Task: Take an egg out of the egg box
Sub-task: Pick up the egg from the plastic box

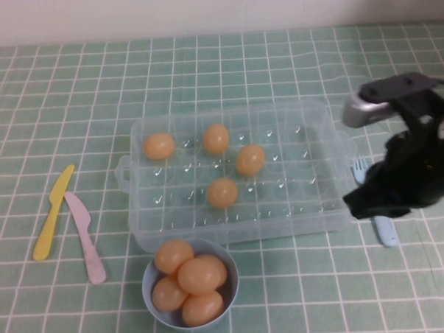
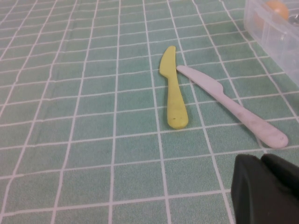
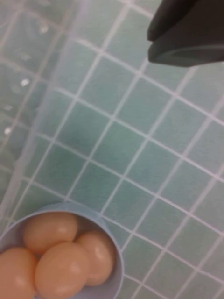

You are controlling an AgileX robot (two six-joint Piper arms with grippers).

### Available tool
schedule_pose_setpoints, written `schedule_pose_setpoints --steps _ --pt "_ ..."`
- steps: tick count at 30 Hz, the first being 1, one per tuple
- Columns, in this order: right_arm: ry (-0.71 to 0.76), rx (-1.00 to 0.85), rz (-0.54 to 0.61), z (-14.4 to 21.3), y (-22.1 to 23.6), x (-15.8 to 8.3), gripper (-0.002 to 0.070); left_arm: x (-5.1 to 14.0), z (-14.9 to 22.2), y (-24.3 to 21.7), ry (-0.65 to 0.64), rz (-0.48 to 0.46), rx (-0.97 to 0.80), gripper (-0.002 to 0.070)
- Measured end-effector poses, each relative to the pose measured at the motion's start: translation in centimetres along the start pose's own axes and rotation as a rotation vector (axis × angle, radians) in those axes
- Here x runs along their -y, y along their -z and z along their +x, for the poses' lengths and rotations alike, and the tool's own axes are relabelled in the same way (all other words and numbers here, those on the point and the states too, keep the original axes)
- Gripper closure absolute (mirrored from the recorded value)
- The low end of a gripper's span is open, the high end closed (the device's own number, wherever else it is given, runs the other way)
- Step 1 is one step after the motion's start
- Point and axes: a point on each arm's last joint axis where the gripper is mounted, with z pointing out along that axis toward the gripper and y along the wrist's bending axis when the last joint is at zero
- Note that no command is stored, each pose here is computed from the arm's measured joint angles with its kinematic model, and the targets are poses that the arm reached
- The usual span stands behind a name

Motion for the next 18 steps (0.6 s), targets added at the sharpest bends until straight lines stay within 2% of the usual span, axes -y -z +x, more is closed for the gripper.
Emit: schedule_pose_setpoints --steps 5,8,10,13,16,18 --pt "0.223 -0.021 0.007 -4.6 -2.9 -1.6 0.0676 0.0 0.0 0.0 0.000 0.000 0.000 0.0679" --pt "0.321 -0.009 0.003 -6.9 -4.1 -2.0 0.0617 0.0 0.0 0.0 0.000 0.000 0.000 0.0679" --pt "0.370 -0.003 0.002 -8.1 -4.8 -2.1 0.0556 0.0 0.0 0.0 0.000 0.000 0.000 0.0679" --pt "0.466 -0.003 0.001 -9.6 -6.2 -2.0 0.0421 0.0 0.0 0.0 0.000 0.000 0.000 0.0679" --pt "0.640 -0.011 -0.004 -10.6 -7.7 -1.9 0.0283 0.0 0.0 0.0 0.000 0.000 0.000 0.0679" --pt "0.804 -0.028 -0.010 -11.0 -9.0 -1.6 0.0234 0.0 0.0 0.0 0.000 0.000 0.000 0.0679"
